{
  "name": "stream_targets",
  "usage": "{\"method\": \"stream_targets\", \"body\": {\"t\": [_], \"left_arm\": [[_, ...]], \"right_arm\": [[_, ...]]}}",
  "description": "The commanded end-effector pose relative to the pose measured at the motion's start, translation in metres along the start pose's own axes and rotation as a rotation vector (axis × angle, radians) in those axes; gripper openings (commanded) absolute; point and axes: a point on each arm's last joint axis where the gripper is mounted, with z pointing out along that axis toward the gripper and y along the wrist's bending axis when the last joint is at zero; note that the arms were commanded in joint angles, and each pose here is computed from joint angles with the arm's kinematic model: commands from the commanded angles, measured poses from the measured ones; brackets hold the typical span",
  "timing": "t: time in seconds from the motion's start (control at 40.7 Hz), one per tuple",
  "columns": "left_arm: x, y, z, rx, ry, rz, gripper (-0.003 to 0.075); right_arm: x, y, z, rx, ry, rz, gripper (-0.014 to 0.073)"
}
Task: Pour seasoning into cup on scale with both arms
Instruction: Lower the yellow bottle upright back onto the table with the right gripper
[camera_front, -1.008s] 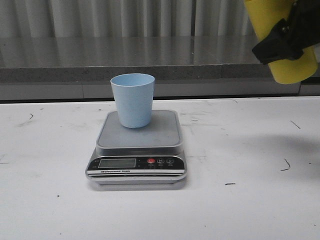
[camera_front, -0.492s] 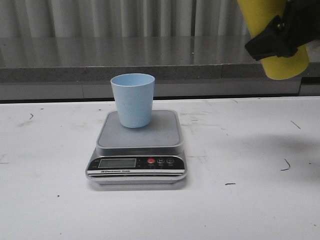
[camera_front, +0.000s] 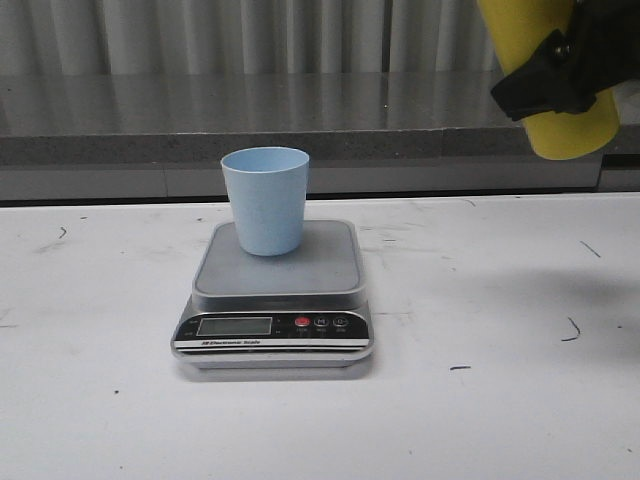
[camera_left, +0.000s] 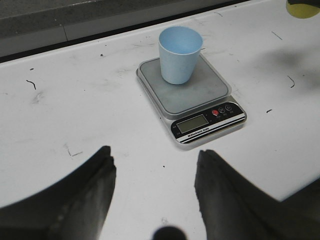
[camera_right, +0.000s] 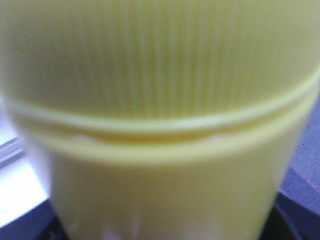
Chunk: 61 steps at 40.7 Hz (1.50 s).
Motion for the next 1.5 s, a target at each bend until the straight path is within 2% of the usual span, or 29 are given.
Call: {"method": "stream_targets", "body": {"t": [0.0,0.221,0.418,0.615,0.713,0.885,1.18,1.475], "left_arm": [[-0.013,-0.001,-0.005,0.015,-0.094,-0.006,0.0365],[-0.013,-0.001,-0.005,0.015,-0.094,-0.006,0.0365],[-0.013,-0.001,-0.005,0.015,-0.094,-0.006,0.0365],[-0.013,-0.001,-0.005,0.015,-0.094,-0.006,0.0365],[-0.013,-0.001,-0.005,0.015,-0.094,-0.006,0.0365],[-0.013,-0.001,-0.005,0.015,-0.094,-0.006,0.0365],[-0.013,-0.001,-0.005,0.015,-0.094,-0.006,0.0365],[-0.013,-0.001,-0.005,0.015,-0.094,-0.006,0.0365]], "right_arm": [[-0.020,-0.003,-0.012,-0.011,-0.085,0.040,0.0287],[-0.008,0.000,-0.011,-0.045,0.051,0.199,0.0287],[0.004,-0.012,-0.013,0.115,0.163,0.391,0.0287],[0.010,-0.019,-0.015,0.228,0.185,0.496,0.0287],[0.017,-0.020,-0.015,0.312,0.137,0.582,0.0287],[0.025,-0.014,-0.016,0.372,0.006,0.581,0.0287],[0.022,0.000,-0.003,0.268,-0.290,0.546,0.0287],[0.040,0.006,0.025,0.246,-0.374,0.553,0.0287]]}}
